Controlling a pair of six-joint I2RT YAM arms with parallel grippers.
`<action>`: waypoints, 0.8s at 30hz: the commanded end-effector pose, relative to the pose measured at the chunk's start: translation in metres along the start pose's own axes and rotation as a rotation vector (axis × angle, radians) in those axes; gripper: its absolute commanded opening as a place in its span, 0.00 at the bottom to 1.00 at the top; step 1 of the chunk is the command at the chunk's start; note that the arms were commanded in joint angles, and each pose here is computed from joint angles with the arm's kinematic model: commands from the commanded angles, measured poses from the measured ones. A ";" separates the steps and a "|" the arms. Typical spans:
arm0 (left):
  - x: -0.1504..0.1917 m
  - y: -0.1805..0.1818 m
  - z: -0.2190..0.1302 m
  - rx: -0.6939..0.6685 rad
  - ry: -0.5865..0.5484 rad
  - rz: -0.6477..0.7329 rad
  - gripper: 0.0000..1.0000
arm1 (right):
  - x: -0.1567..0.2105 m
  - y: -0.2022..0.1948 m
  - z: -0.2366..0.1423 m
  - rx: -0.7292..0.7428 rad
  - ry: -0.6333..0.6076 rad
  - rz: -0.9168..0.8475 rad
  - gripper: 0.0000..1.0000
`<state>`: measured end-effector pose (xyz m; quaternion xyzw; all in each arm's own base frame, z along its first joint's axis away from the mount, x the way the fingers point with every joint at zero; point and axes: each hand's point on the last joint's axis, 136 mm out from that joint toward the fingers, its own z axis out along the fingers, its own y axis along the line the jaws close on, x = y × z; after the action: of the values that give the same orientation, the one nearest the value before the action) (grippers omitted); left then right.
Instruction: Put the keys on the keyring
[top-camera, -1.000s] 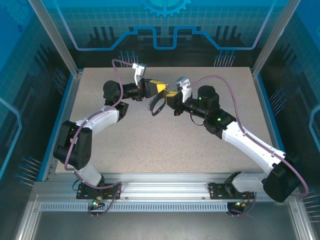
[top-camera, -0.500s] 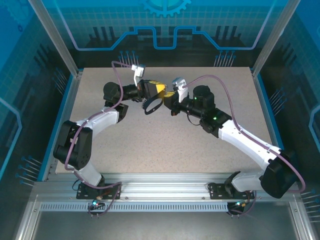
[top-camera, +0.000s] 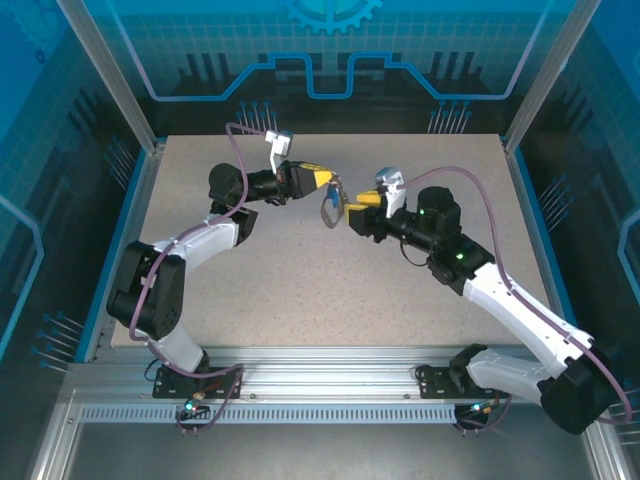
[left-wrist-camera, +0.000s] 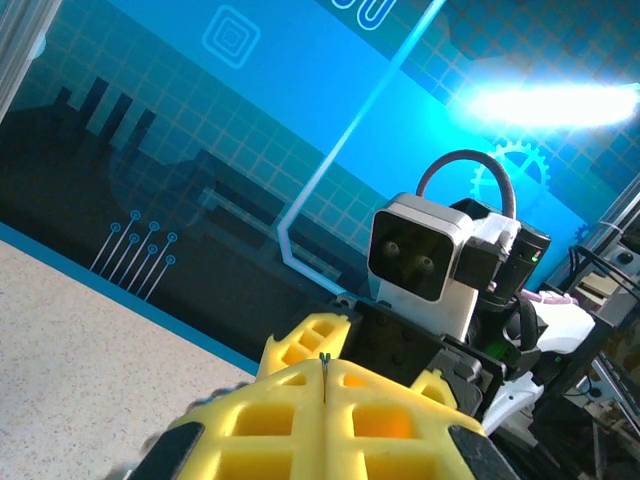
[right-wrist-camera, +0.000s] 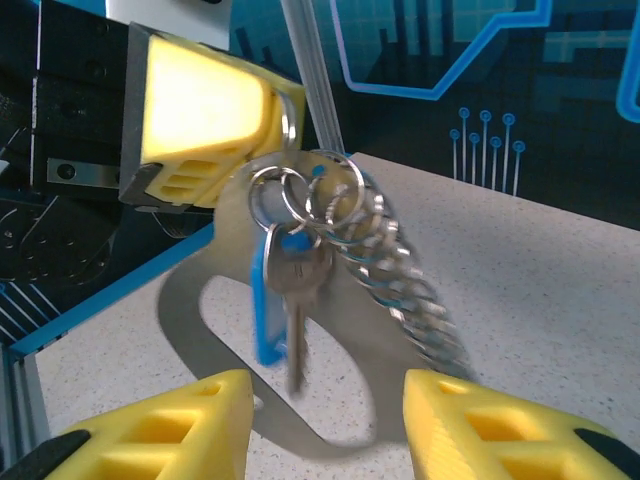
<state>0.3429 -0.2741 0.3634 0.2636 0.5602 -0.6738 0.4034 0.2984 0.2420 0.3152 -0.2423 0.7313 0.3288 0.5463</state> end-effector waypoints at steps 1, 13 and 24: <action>-0.007 -0.009 0.002 0.032 0.005 0.079 0.00 | -0.002 -0.005 -0.008 0.017 -0.011 0.013 0.46; -0.004 -0.010 -0.002 -0.045 0.004 0.143 0.00 | -0.026 -0.011 0.003 -0.004 -0.058 0.089 0.46; 0.000 -0.042 -0.001 -0.096 0.010 0.404 0.00 | -0.031 -0.029 -0.002 0.007 -0.117 0.219 0.46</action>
<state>0.3142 -0.2716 0.3821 0.3273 0.5503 -0.5878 0.4945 0.3259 0.2242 0.3255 -0.1555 0.7391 0.3714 0.5400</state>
